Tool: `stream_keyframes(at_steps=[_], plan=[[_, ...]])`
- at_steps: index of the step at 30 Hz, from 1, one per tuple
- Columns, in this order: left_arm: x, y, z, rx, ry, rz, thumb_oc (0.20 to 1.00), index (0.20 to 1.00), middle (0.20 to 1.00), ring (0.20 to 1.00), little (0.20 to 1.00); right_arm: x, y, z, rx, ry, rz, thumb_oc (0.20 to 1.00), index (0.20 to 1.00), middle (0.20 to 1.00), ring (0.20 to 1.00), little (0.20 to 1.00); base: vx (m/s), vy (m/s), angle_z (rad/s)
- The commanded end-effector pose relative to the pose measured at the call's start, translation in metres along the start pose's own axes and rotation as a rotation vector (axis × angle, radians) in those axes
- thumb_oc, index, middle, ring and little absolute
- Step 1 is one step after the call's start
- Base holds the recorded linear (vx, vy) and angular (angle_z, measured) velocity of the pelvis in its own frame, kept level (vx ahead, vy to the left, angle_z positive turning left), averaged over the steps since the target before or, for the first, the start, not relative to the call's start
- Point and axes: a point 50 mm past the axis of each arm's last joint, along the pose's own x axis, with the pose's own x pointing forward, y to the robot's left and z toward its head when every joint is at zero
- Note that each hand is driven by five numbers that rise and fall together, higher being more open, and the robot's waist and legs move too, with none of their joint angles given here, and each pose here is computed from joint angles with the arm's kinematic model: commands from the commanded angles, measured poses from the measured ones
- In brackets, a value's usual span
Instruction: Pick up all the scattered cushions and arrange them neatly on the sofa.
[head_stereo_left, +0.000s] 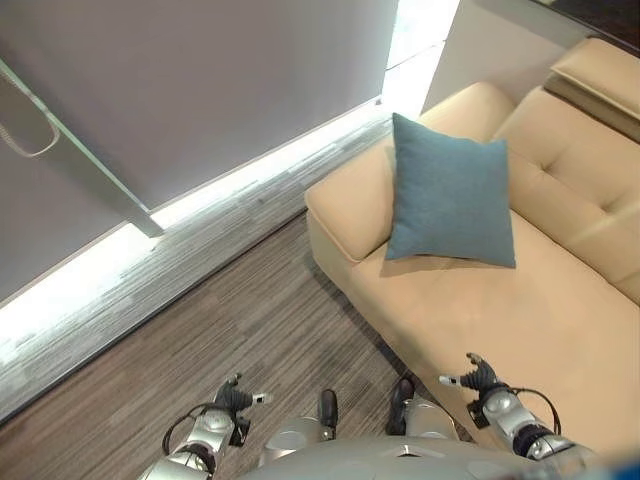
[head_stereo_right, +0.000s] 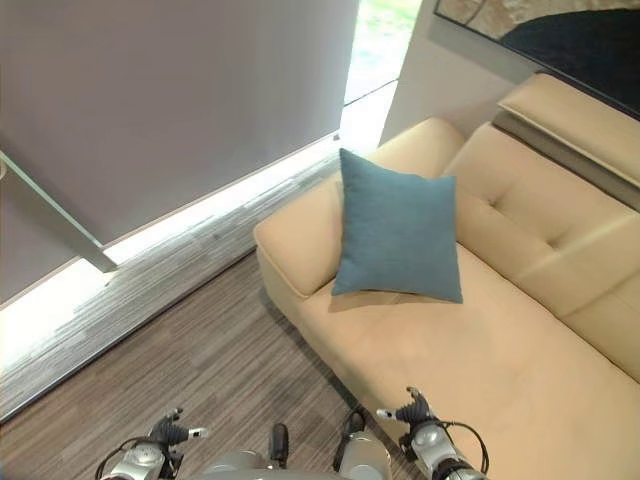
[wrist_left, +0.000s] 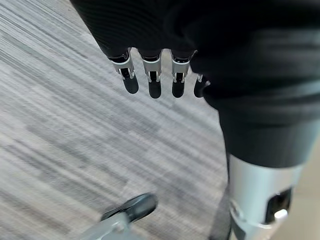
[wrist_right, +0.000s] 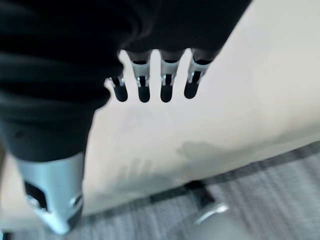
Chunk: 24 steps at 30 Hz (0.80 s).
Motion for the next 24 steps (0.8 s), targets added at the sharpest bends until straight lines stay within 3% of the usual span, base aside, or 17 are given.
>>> stream_keyframes(at_steps=[1,12,18,24], plan=[[0.002,0.009,0.011,-0.034,-0.046,0.035,1.0,1.0,1.0,1.0,1.0,0.002,-0.02,-0.007,-0.057,0.02,-0.062,1.0,1.0,1.0,1.0,1.0,0.24,-0.209,-0.66],[0.003,-0.005,0.029,-0.031,-0.097,-0.018,1.0,1.0,1.0,1.0,1.0,-0.001,-0.027,-0.026,0.011,0.073,-0.093,1.0,1.0,1.0,1.0,1.0,0.16,-0.203,0.04],[0.002,-0.005,0.022,-0.033,-0.073,-0.017,1.0,1.0,1.0,1.0,1.0,-0.002,-0.024,-0.028,0.027,0.083,-0.09,1.0,1.0,1.0,1.0,1.0,0.18,0.132,-0.24],[0.004,0.012,0.043,-0.111,-0.161,0.052,1.0,1.0,1.0,1.0,1.0,0.001,-0.029,-0.014,0.108,0.039,-0.127,1.0,1.0,1.0,1.0,1.0,0.12,0.109,-0.35]])
